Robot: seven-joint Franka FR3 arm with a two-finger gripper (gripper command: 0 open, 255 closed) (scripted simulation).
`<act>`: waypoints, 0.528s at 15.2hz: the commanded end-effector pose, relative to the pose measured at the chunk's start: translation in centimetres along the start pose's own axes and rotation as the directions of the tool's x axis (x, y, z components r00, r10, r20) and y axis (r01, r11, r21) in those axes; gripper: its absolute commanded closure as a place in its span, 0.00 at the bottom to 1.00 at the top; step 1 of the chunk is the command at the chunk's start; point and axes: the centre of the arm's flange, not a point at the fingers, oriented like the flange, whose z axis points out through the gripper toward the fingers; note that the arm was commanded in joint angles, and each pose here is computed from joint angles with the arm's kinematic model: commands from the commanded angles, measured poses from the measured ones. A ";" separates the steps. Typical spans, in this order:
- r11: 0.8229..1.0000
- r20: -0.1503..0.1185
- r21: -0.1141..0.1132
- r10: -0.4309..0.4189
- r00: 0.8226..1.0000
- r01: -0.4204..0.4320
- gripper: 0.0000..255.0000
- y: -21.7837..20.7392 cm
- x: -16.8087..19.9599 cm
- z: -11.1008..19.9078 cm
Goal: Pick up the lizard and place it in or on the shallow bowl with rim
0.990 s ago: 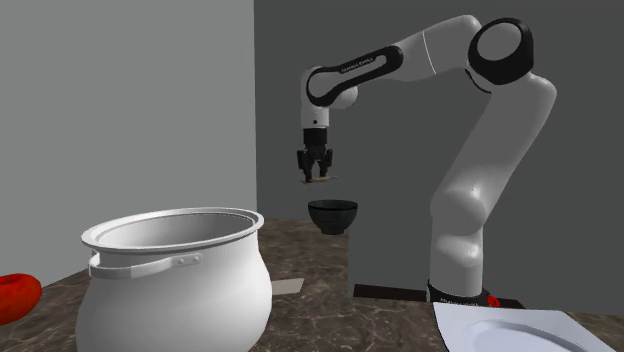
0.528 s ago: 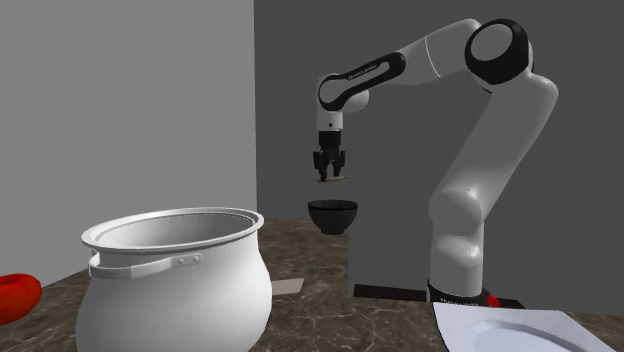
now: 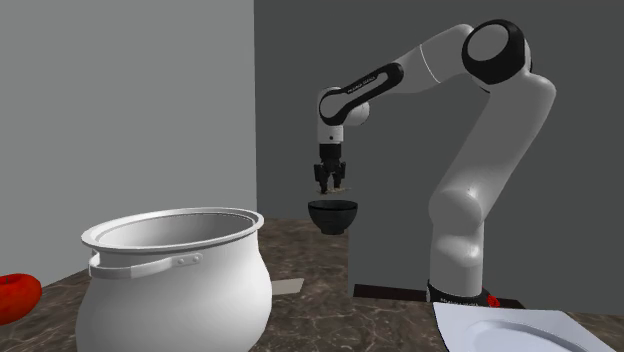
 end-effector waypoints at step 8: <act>1.000 -0.001 0.000 0.000 1.000 0.000 1.00 -0.2 -0.1 3.2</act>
